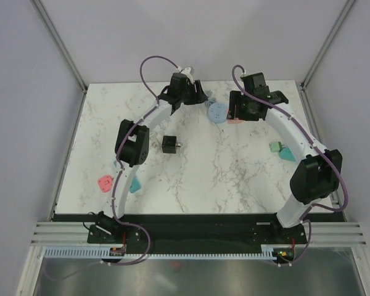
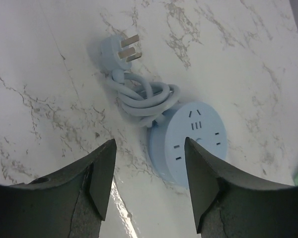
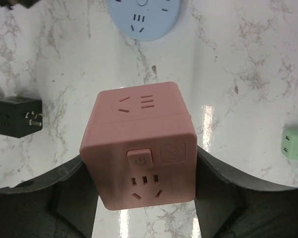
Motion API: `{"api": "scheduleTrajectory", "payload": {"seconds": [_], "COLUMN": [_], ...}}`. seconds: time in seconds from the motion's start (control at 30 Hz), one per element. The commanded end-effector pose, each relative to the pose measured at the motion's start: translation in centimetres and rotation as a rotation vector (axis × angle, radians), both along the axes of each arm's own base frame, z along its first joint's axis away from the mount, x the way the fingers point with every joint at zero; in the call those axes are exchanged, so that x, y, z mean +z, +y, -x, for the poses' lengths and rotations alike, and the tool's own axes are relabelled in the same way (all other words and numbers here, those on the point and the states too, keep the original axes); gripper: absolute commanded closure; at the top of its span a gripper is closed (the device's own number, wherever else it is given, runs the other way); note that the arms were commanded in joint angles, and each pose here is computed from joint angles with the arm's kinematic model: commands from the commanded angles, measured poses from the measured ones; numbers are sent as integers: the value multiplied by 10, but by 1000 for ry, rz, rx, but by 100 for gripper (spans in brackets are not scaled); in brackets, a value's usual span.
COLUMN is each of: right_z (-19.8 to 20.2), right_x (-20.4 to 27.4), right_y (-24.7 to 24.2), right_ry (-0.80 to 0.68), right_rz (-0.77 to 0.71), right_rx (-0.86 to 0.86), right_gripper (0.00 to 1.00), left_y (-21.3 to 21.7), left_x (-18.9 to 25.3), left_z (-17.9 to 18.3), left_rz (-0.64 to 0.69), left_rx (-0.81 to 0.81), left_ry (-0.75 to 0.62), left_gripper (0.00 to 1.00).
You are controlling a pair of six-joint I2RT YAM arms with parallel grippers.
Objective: Insert the plug
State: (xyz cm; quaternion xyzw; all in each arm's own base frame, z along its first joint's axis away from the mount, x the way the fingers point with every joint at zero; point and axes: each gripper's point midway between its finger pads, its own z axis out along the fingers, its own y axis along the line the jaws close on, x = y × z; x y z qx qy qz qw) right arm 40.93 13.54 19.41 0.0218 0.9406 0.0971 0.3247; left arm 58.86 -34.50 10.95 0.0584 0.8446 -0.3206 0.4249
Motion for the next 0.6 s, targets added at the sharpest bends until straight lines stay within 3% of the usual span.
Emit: {"api": "scheduleTrajectory", "payload": {"seconds": [0.0,0.07,0.23,0.43,0.57], "right_z": [-5,-4,0,3,5], "right_x": [34,37,51,61,71], "right_y": [21,22,33,32,31], "right_ry": [-121,-136,-176,-208,-239], "right_rz": [-96,-105,-181,-178,-180], "right_rx": [88,96,132,145,152], "right_gripper": [100,100,100,100,100], "left_y": [-24,-28,-39,-47,-50], "left_x": [26,10,9,10,3], "left_z": [-18,-24,-37,-44,-41], "left_rz": [-14,-64,-9,59,106], "left_rx": [-58,-36,-13,18,33], "left_ry": [-196,-218,-257,-259,-196], "left_gripper": [35,29,25,29,40]}}
